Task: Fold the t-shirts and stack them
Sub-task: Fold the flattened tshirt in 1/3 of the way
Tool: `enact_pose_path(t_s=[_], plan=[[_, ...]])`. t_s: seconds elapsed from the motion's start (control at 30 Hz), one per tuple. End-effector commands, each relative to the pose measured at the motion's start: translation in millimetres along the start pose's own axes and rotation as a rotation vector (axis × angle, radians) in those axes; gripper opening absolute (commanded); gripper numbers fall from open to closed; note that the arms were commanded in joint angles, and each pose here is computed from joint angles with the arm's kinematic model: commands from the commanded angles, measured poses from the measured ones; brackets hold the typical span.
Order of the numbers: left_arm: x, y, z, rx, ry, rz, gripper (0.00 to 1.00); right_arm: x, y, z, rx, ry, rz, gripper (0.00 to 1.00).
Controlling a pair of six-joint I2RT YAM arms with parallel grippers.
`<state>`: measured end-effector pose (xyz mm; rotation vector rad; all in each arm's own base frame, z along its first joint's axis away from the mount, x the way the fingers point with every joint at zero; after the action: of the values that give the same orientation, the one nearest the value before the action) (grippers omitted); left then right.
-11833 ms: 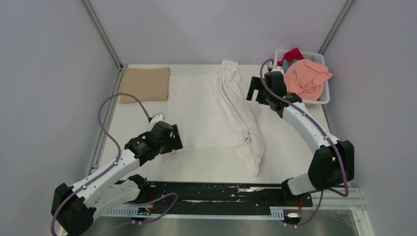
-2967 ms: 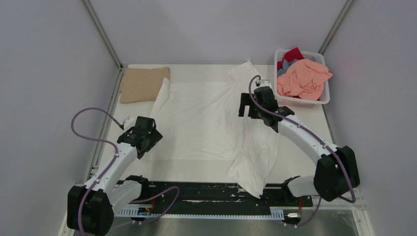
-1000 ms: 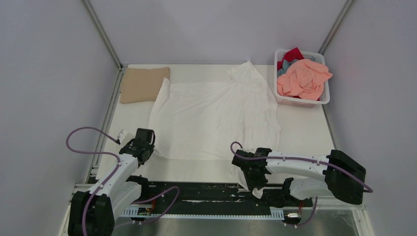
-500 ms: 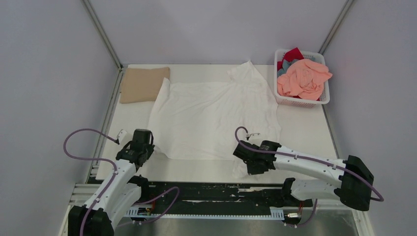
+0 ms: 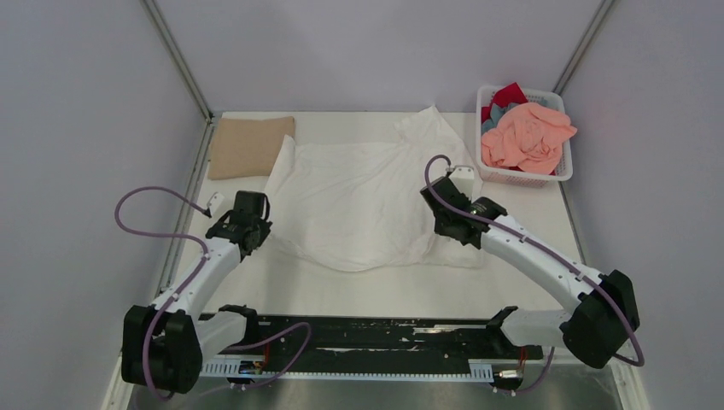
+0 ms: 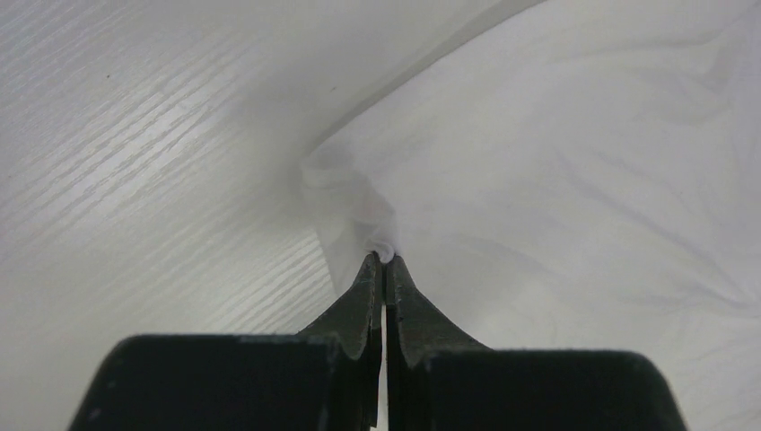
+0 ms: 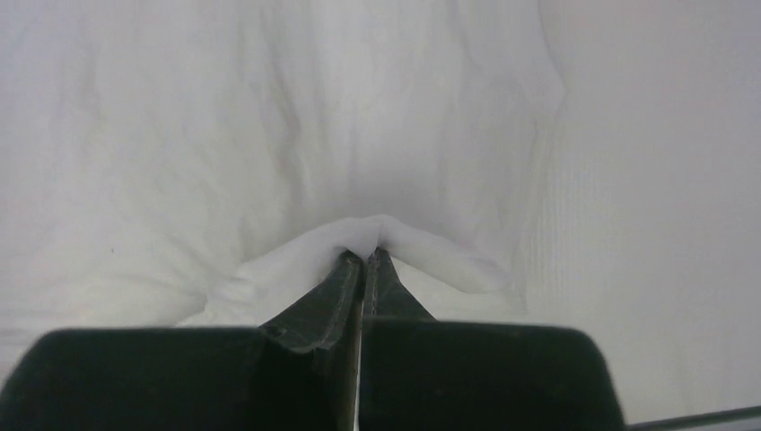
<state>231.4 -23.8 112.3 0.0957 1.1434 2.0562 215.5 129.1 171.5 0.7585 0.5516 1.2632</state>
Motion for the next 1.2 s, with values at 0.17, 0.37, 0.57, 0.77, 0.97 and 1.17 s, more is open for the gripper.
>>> enact_pose_path(t_s=[0.17,0.37,0.57,0.77,0.97,1.17], plan=[[-40,-22,52,-0.093,0.086,0.008,0.0,22,-33,95,-0.22,-0.102,0.058,0.0],[-62,-40,69,-0.096,0.091,0.0,0.0,22,-57,118,-0.228,-0.074,0.023,0.0],[-77,-59,75,-0.088,0.067,0.025,0.0,22,-82,134,-0.224,-0.033,-0.003,0.0],[-81,-68,77,-0.086,0.056,0.044,0.0,26,-112,147,-0.18,-0.031,0.039,0.01],[-87,-72,80,-0.093,0.043,0.02,0.29,34,-159,155,-0.145,-0.053,0.023,0.04],[-90,-57,88,-0.111,0.041,-0.015,0.96,53,-196,184,-0.137,-0.09,0.106,0.19]])
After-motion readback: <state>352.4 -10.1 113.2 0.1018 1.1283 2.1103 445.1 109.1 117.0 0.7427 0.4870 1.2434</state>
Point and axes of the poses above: each gripper's point midway between its finger pads, its own y axis back along the fingers, its own x axis along the line the jaws close on, z = x × y, the point moved 5 cm from there along y, back along the fingers, and after that the axes turned 8 degrees about -y, right-handed, at the moved point
